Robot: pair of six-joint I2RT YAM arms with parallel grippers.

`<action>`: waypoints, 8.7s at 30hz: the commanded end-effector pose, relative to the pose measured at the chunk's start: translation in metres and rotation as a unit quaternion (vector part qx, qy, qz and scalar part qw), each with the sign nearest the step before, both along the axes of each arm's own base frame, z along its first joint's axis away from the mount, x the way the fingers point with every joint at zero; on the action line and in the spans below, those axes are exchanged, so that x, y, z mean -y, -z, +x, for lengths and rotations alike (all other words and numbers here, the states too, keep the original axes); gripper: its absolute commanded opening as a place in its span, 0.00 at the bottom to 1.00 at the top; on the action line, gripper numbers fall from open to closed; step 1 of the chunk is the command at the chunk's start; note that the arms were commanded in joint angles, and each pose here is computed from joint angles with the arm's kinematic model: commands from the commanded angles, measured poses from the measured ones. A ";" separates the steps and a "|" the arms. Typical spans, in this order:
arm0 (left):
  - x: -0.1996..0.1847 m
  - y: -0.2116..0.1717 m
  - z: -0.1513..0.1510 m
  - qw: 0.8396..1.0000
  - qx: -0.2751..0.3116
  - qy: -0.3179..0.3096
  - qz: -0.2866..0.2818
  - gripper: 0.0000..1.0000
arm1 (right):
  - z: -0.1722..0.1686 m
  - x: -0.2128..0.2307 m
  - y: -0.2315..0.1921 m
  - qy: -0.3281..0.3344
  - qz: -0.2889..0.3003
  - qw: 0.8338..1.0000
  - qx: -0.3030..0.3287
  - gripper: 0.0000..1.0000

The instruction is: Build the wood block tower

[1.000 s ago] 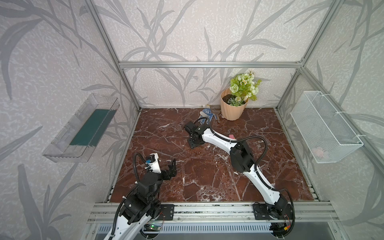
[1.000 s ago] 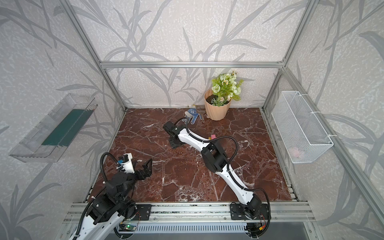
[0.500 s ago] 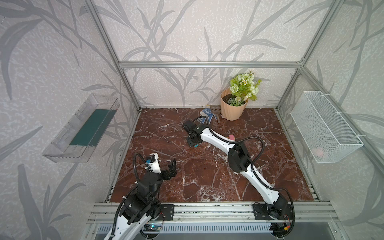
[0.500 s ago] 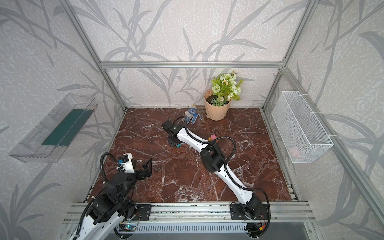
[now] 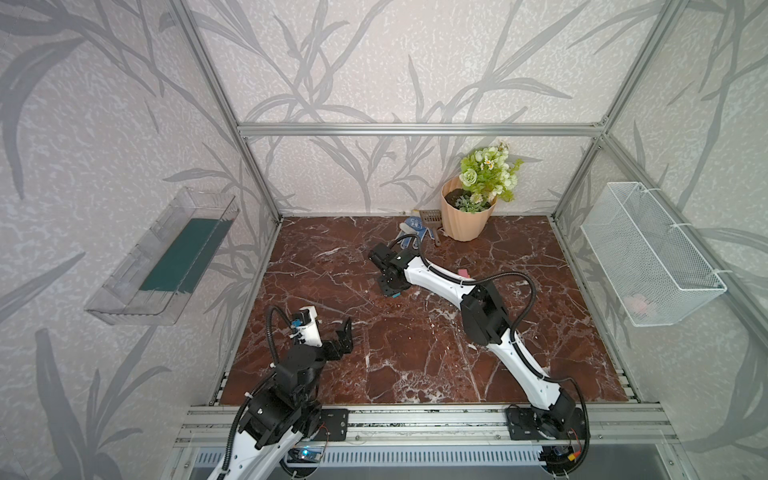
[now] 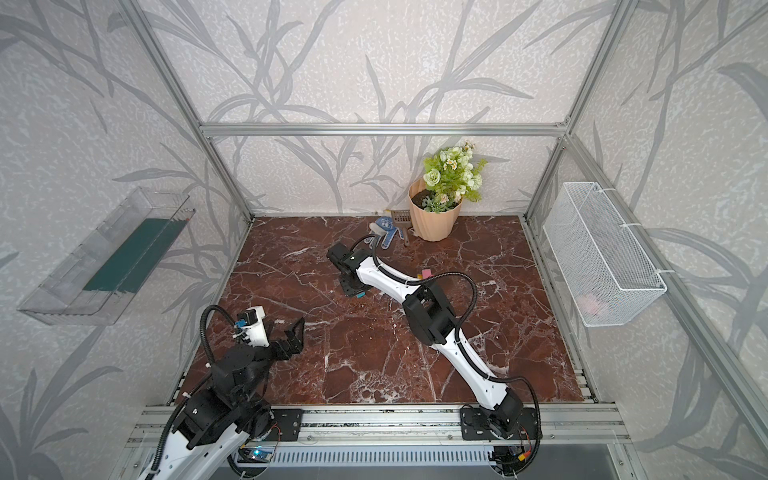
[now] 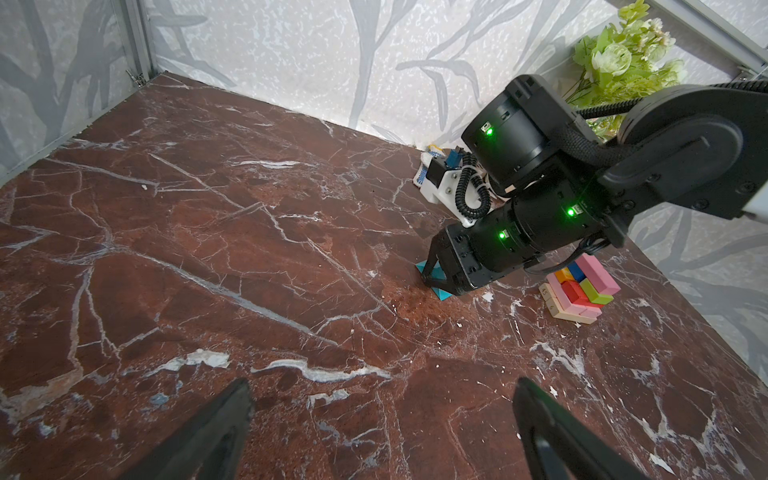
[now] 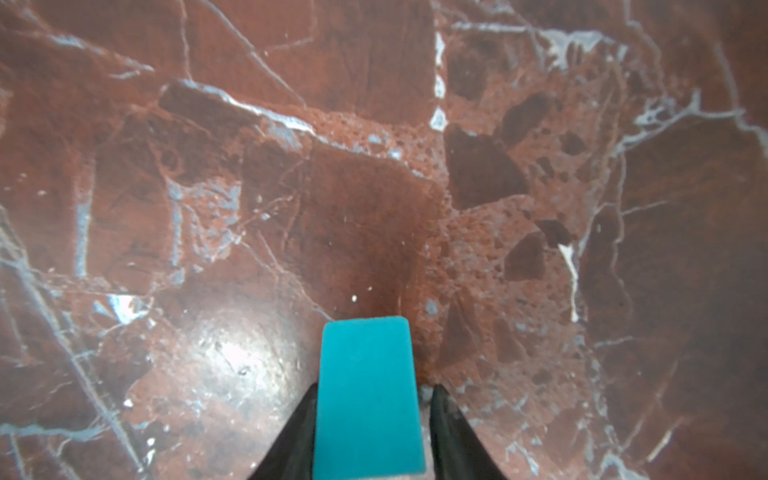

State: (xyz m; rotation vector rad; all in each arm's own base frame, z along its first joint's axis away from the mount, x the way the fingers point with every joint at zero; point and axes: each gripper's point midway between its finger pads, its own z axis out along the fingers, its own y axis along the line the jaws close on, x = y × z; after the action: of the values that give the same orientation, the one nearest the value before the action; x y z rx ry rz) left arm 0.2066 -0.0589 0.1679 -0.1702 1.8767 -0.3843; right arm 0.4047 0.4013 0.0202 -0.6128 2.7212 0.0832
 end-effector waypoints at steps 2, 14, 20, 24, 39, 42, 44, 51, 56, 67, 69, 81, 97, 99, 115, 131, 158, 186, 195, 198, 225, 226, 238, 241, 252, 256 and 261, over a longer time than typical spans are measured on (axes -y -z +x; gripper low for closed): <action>0.001 -0.003 0.001 1.000 0.006 0.001 0.001 0.99 | -0.019 0.016 0.010 0.001 -0.029 0.999 -0.031 0.41; 0.001 -0.002 0.001 1.000 0.004 0.001 0.001 0.99 | -0.026 0.020 -0.022 0.001 -0.013 1.000 -0.020 0.26; 0.001 -0.003 0.001 1.000 0.004 0.002 0.001 0.99 | -0.034 0.035 -0.072 0.005 0.011 1.000 0.016 0.22; 0.001 -0.003 0.000 1.000 0.005 0.001 0.000 0.99 | -0.045 0.055 -0.108 0.016 0.038 0.998 0.048 0.23; 0.002 -0.003 0.000 1.000 0.005 0.004 0.000 0.99 | -0.060 0.152 -0.173 0.109 0.094 0.981 0.134 0.23; 0.001 -0.003 0.000 1.000 0.006 0.002 -0.001 0.99 | -0.067 0.164 -0.180 0.119 0.101 0.978 0.142 0.24; 0.001 -0.003 0.000 1.000 0.005 0.003 0.000 0.99 | -0.071 0.173 -0.183 0.125 0.103 0.976 0.148 0.24; 0.001 -0.002 0.001 1.000 0.004 0.001 0.001 0.99 | -0.074 0.202 -0.175 0.155 0.111 0.972 0.140 0.26; 0.001 -0.003 0.001 1.000 0.005 0.001 0.000 0.99 | -0.071 0.215 -0.164 0.173 0.107 0.970 0.134 0.26; 0.001 -0.002 0.000 1.000 0.003 0.001 0.000 0.99 | -0.042 0.236 -0.128 0.192 0.079 0.975 0.080 0.25; 0.000 -0.003 0.000 1.000 0.005 0.000 0.001 0.99 | -0.038 0.241 -0.124 0.195 0.065 0.977 0.059 0.25; 0.000 -0.003 0.001 1.000 0.005 0.000 0.001 0.99 | -0.015 0.236 -0.095 0.185 0.040 0.982 0.018 0.24; 0.001 -0.003 0.000 1.000 0.005 0.001 0.001 0.99 | -0.014 0.236 -0.086 0.183 0.024 0.983 0.005 0.24; 0.001 -0.003 0.000 1.000 0.005 0.002 0.001 0.99 | -0.014 0.236 -0.086 0.182 0.024 0.983 0.005 0.25; 0.001 -0.003 0.000 1.000 0.005 0.001 0.000 0.99 | -0.011 0.233 -0.080 0.176 0.021 0.984 -0.004 0.25; 0.001 -0.003 0.001 1.000 0.005 0.001 0.000 0.99 | -0.008 0.232 -0.081 0.175 0.020 0.984 -0.003 0.31; 0.001 -0.003 0.000 1.000 0.005 0.002 0.001 0.99 | -0.012 0.233 -0.091 0.176 0.024 0.984 0.000 0.59; -0.046 -0.032 0.036 0.961 0.183 -0.178 0.104 0.99 | -0.103 0.329 -0.264 0.145 0.172 0.806 0.548 0.99; -0.090 -0.004 0.085 0.945 0.117 -0.248 0.180 0.99 | -0.055 0.398 -0.134 0.240 0.022 0.863 0.443 0.99; -0.105 0.021 0.108 0.945 0.063 -0.240 0.211 0.99 | -0.053 0.405 -0.121 0.244 0.000 0.861 0.446 0.99; -0.117 0.068 0.180 0.961 -0.007 -0.203 0.188 0.99 | -0.010 0.387 -0.072 0.194 0.048 0.885 0.420 0.99; -0.117 0.068 0.181 0.961 -0.010 -0.204 0.188 0.99 | -0.010 0.386 -0.072 0.192 0.047 0.889 0.413 0.99; -0.117 0.068 0.181 0.960 -0.009 -0.205 0.190 0.99 | -0.010 0.384 -0.072 0.186 0.044 0.890 0.413 0.99; -0.117 0.069 0.181 0.960 -0.010 -0.205 0.190 0.99 | -0.010 0.384 -0.072 0.187 0.045 0.890 0.413 0.99; -0.117 0.069 0.181 0.960 -0.011 -0.204 0.190 0.99 | -0.012 0.378 -0.075 0.182 0.017 0.884 0.431 0.99; -0.117 0.069 0.181 0.960 -0.011 -0.204 0.191 0.99 | -0.007 0.379 -0.073 0.168 0.064 0.886 0.428 0.99; -0.117 0.069 0.181 0.960 -0.010 -0.204 0.191 0.99 | -0.008 0.379 -0.072 0.169 0.064 0.886 0.427 0.99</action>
State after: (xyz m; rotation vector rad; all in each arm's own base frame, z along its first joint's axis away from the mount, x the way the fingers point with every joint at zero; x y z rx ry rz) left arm 0.3860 0.0563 0.0972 -0.2831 1.8453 0.2529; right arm 0.4005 0.0185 0.0992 -0.0565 1.8848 -0.1020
